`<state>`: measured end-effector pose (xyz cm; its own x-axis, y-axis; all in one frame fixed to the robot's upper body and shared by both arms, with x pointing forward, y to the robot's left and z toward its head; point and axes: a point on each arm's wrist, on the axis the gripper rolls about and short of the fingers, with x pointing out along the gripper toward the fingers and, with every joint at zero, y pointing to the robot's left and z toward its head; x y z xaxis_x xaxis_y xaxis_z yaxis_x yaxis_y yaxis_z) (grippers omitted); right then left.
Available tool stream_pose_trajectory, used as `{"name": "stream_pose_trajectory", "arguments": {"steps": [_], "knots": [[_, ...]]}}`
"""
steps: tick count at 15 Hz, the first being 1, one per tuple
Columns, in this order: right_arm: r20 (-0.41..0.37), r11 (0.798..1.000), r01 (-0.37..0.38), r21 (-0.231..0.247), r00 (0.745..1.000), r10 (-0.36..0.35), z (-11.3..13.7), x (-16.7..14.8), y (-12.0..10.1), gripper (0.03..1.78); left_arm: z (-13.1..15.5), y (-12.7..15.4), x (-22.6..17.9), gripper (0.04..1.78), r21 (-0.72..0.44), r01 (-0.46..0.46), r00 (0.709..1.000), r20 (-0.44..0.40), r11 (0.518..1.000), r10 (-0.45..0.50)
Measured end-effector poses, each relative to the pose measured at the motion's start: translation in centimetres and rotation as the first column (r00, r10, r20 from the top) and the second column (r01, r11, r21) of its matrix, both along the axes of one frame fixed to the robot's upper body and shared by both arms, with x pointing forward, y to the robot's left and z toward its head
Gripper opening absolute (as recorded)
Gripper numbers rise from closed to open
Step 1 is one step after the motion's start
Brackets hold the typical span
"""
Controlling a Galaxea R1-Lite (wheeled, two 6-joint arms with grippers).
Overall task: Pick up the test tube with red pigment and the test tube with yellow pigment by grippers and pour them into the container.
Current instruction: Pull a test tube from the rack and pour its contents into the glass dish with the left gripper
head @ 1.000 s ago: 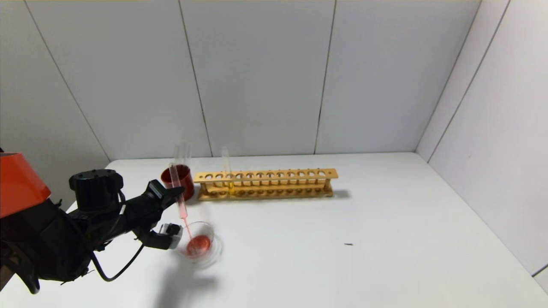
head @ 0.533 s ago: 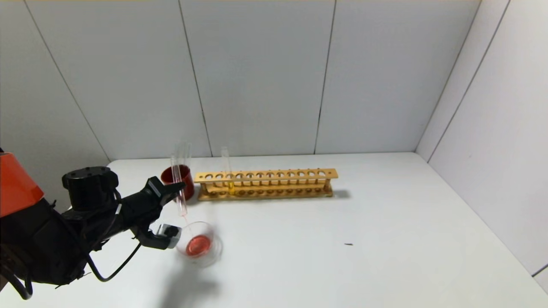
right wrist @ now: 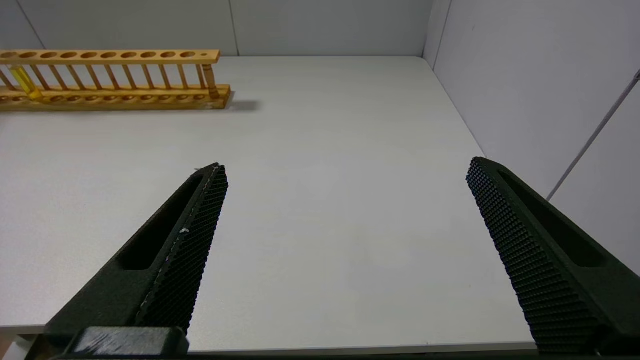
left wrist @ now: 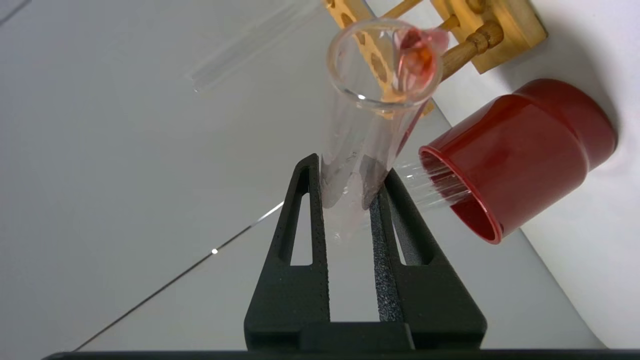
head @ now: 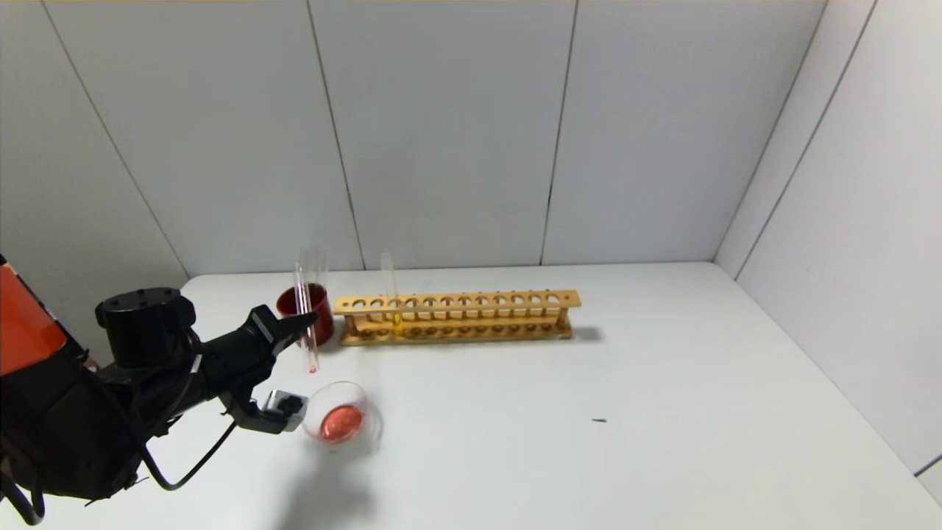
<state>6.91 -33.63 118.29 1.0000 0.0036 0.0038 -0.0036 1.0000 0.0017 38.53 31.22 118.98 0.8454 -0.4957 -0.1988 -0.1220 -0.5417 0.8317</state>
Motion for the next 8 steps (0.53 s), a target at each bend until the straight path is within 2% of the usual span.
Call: {"name": "stream_pose_trajectory", "arguments": {"steps": [5, 8], "knots": [[0.000, 1.000, 0.000, 0.000, 1.000, 0.000, 0.00, 0.00, 0.00, 1.75, 0.14, -0.02, -0.14, 0.30, 0.011, 0.008, 1.000, 0.011, 1.000, -0.008], [0.000, 1.000, 0.000, 0.000, 1.000, 0.000, 0.00, 0.00, 0.00, 1.75, 0.75, 0.16, 0.14, 0.30, -0.022, -0.015, 0.999, 0.029, 1.000, 0.016]]}}
